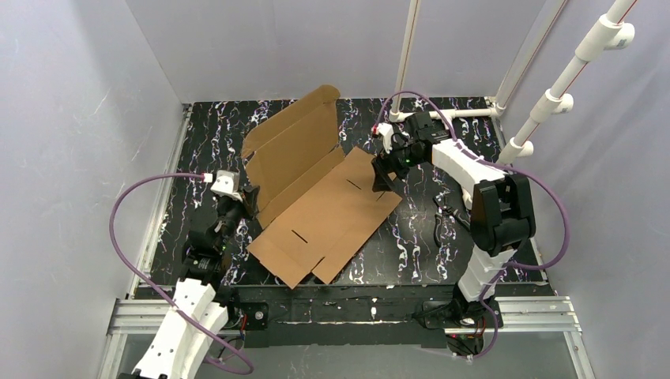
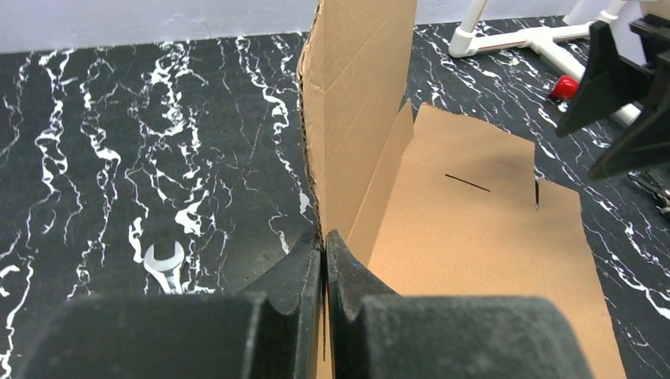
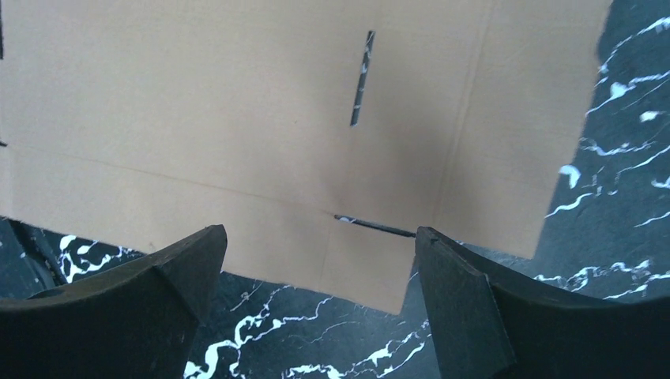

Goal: Fold the paper box
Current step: Fold the paper box at the center of the board.

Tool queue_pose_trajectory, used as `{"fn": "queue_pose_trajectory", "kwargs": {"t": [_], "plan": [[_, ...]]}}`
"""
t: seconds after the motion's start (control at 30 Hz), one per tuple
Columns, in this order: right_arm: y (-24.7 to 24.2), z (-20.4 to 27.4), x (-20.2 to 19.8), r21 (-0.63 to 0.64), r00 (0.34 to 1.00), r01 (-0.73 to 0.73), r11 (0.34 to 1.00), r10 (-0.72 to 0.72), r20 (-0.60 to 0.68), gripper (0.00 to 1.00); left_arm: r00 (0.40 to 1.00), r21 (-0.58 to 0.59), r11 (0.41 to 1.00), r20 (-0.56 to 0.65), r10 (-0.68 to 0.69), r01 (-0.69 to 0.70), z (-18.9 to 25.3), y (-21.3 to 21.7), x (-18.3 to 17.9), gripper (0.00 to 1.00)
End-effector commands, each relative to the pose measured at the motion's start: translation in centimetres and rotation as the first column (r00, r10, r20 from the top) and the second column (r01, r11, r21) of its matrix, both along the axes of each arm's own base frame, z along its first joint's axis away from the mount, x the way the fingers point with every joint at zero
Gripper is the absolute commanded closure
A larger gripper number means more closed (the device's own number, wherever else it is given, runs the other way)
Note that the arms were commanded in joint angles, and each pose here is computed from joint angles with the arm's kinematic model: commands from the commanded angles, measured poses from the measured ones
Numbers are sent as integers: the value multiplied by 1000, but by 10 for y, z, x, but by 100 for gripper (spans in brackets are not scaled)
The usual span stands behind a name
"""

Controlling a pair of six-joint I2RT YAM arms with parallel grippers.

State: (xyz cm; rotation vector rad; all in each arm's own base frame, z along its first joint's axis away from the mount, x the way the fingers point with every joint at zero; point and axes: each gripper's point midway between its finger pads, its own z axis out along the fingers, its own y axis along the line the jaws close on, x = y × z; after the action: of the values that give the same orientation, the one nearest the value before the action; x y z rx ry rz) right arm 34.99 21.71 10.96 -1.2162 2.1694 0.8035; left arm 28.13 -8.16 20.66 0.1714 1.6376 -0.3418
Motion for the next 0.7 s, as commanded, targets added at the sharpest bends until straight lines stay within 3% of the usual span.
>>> {"fn": "queue_pose_trajectory", "kwargs": {"t": [0.0, 0.13, 0.27, 0.47, 0.57, 0.67], "plan": [[10, 21, 30, 73, 994, 17, 997, -25, 102, 2, 997, 66, 997, 62, -51, 47, 12, -2, -9, 100], [10, 25, 58, 125, 997, 7, 992, -16, 74, 2, 996, 43, 998, 73, -56, 53, 15, -4, -13, 100], [12, 13, 63, 118, 1000, 6, 993, -8, 14, 2, 995, -19, 998, 87, -53, 55, 21, -6, -19, 100], [15, 11, 62, 138, 1000, -19, 990, 16, 23, 2, 993, -54, 995, 95, -74, 79, 20, -10, -27, 100], [34, 47, 59, 222, 988, -140, 965, 124, 88, 2, 991, -27, 995, 96, -95, 98, 18, -12, -27, 100], [52, 95, 66, 225, 949, -258, 939, 203, 242, 2, 990, -1, 994, 90, -111, 112, 17, -14, -26, 100]]}}
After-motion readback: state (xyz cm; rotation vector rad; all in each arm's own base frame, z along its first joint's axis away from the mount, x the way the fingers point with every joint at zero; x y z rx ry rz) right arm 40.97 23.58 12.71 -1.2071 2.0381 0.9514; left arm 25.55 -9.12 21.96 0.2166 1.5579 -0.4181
